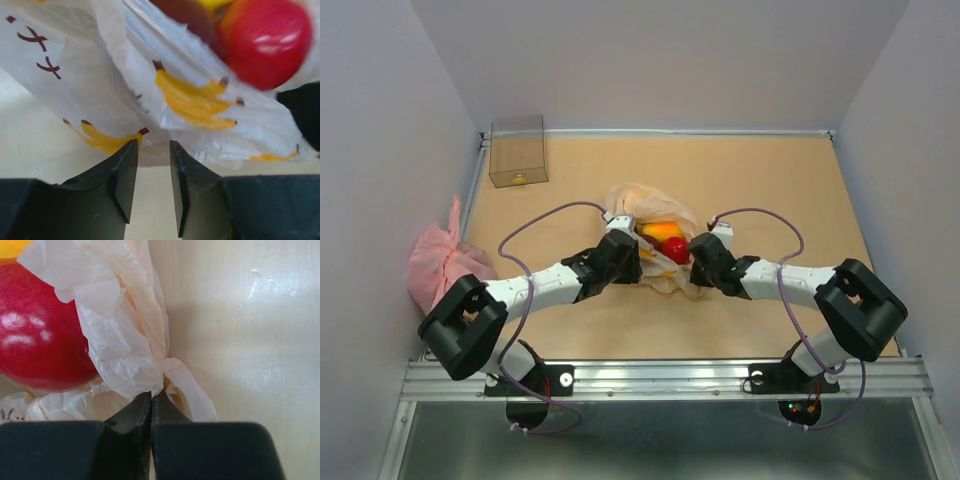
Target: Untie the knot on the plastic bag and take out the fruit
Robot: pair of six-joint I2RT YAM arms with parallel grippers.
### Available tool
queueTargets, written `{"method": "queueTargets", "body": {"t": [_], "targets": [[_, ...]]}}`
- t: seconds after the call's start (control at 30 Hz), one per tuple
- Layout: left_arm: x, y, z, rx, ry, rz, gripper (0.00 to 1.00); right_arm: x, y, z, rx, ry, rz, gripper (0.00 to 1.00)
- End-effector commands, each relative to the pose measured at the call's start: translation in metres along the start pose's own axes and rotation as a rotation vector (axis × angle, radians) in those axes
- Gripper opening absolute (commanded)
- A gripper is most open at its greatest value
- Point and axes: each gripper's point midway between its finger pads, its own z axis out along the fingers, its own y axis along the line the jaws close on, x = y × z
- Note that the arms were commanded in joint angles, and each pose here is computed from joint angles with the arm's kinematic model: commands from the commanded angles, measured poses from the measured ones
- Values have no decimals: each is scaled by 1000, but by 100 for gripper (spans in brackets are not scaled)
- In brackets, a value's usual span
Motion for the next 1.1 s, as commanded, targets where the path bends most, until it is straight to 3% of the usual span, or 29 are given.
{"method": "queueTargets", "body": {"t": [0.0,0.17,0.33,0.43,0.7,0.77,0.87,0.9,1.07], "targets": [[6,11,15,-47,-24,-46,41,-20,35,2,-111,-30,58,1],[5,2,21,-17,-19,-85,38,-18,34,2,-110,-25,52,1],[19,56,27,-173,-2,-187,31,-23,38,-4,-149,-56,77,1],[36,67,33,-165,56,-229,30,-24,42,-8,-193,-59,93,1],[42,58,39,-108,99,-265,31,-19,42,-2,-248,-23,160,1],[31,53,31,-86,61,-268,34,-15,39,2,-233,-16,152,1],[5,43,15,-48,-15,-262,48,-4,31,11,-202,16,145,1],[0,43,9,-50,-26,-256,58,2,30,13,-197,33,142,1],[-53,16,-34,20,-178,-163,72,10,24,17,-184,56,121,1]]}}
